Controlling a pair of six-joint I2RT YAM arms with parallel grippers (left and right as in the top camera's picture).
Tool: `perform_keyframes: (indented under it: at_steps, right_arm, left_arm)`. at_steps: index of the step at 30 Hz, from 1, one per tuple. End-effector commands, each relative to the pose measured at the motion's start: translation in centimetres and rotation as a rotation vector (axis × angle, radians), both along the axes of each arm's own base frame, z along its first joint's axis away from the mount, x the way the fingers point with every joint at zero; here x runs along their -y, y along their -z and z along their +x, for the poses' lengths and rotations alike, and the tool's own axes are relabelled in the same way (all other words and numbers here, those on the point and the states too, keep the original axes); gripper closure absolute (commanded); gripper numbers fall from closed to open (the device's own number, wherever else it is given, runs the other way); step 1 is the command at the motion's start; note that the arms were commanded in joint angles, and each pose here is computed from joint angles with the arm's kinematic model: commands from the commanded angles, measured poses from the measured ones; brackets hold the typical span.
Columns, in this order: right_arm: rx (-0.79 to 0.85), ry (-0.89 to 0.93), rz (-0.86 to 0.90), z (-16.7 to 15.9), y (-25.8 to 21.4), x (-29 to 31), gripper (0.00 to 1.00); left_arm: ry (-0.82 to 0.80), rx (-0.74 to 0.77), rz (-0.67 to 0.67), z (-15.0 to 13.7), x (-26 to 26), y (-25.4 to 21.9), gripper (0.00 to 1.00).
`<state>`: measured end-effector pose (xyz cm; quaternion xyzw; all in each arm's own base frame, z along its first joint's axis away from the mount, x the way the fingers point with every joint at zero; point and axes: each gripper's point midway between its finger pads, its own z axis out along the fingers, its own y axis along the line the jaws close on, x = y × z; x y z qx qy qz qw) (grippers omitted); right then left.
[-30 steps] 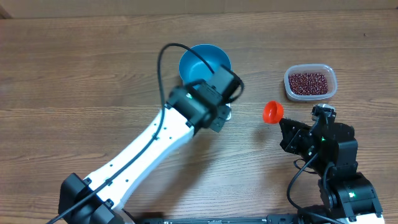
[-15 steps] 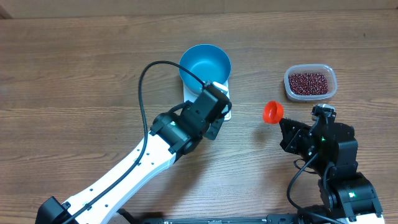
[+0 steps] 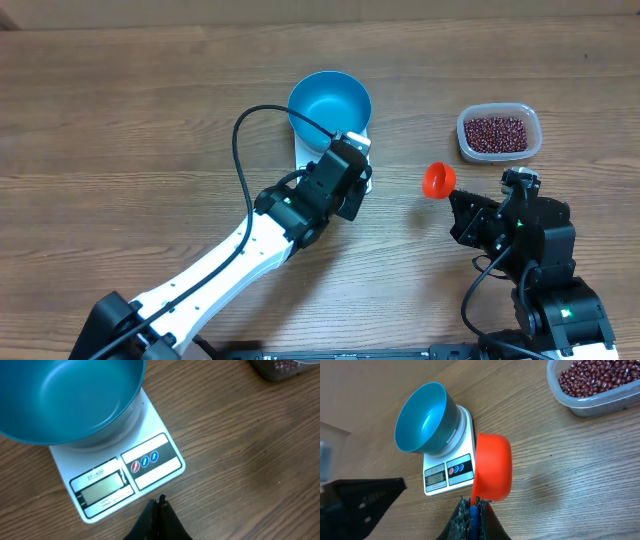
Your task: Scoop item into bowl and weigh 150g on scale
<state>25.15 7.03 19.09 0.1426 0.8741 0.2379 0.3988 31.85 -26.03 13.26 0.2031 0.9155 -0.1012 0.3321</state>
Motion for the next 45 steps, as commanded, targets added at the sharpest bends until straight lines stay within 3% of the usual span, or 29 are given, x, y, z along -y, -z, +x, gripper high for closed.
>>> perform_keyframes:
  at_steps: [1,6,45]
  right_arm:
    - [0.048,0.006,-0.005,0.3,-1.6,0.1,0.96]
    - [0.048,0.006,-0.005,0.3,-1.6,0.1,0.96]
    - [0.048,0.006,-0.005,0.3,-1.6,0.1,0.96]
  left_arm:
    - [-0.003,-0.037,0.015,0.1,0.2,2.0,0.96]
    - [-0.004,-0.069,0.045,0.5,0.5,4.4,0.96]
    - [-0.074,-0.004,0.096,3.0,0.1,6.5,0.96]
